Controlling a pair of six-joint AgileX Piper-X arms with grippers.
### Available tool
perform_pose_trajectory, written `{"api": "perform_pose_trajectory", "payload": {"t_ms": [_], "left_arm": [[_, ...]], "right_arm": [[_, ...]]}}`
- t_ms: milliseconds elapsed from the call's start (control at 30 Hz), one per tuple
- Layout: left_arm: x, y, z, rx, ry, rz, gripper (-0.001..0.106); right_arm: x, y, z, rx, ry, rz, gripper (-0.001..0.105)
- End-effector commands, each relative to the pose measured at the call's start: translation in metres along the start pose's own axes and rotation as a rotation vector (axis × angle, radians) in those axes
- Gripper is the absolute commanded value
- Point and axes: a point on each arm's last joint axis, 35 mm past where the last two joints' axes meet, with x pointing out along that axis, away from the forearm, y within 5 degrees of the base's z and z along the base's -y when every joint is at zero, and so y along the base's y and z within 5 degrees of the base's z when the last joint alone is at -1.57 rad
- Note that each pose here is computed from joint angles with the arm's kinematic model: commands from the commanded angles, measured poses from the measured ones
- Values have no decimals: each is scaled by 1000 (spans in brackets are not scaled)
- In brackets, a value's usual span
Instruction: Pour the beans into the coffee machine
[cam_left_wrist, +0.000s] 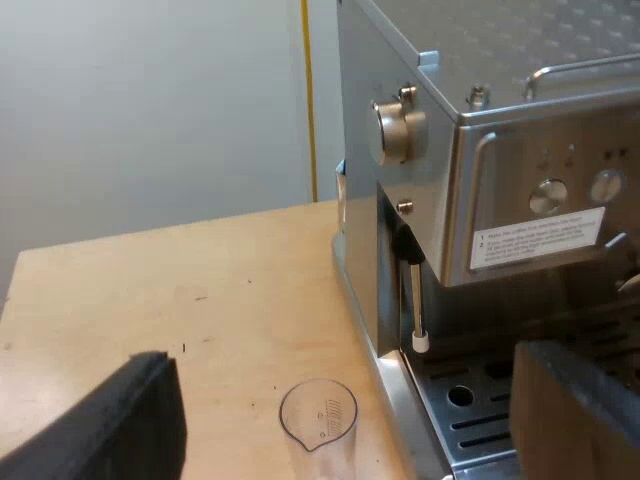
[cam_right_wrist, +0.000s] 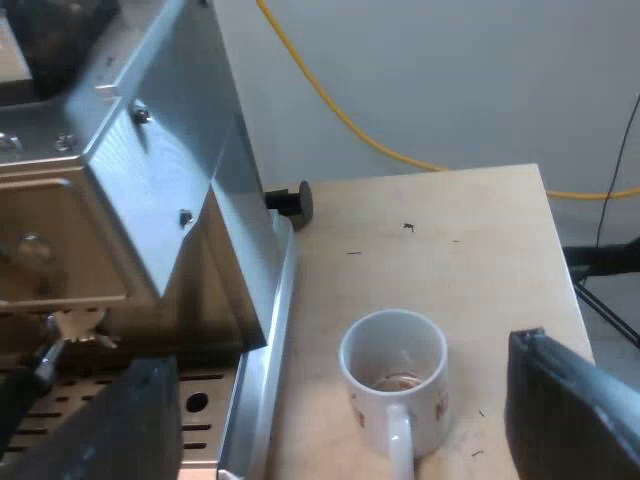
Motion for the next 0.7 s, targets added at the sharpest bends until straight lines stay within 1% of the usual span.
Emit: {"api": "perform_pose_trajectory", "payload": {"t_ms": [33, 167, 267, 433, 600, 700], "left_arm": [[-11, -2, -1, 3, -20, 0, 69], [-25, -4, -5, 7, -41, -5, 69], [-35, -6, -9, 9, -51, -6, 69], [-48, -7, -19, 6, -34, -4, 69], [-57, -7, -27, 3, -17, -2, 69], [-67, -9, -32, 5, -26, -3, 69]], "right_arm": [[-13, 3, -2, -21, -21, 7, 69], [-24, 10, -17, -22, -34, 30, 69], [-27, 15, -29, -22, -36, 55, 69], [-33, 21, -48, -22, -39, 71, 69], [-39, 25, -60, -28, -66, 64, 69], [-42, 27, -64, -30, -78, 61, 69]]}}
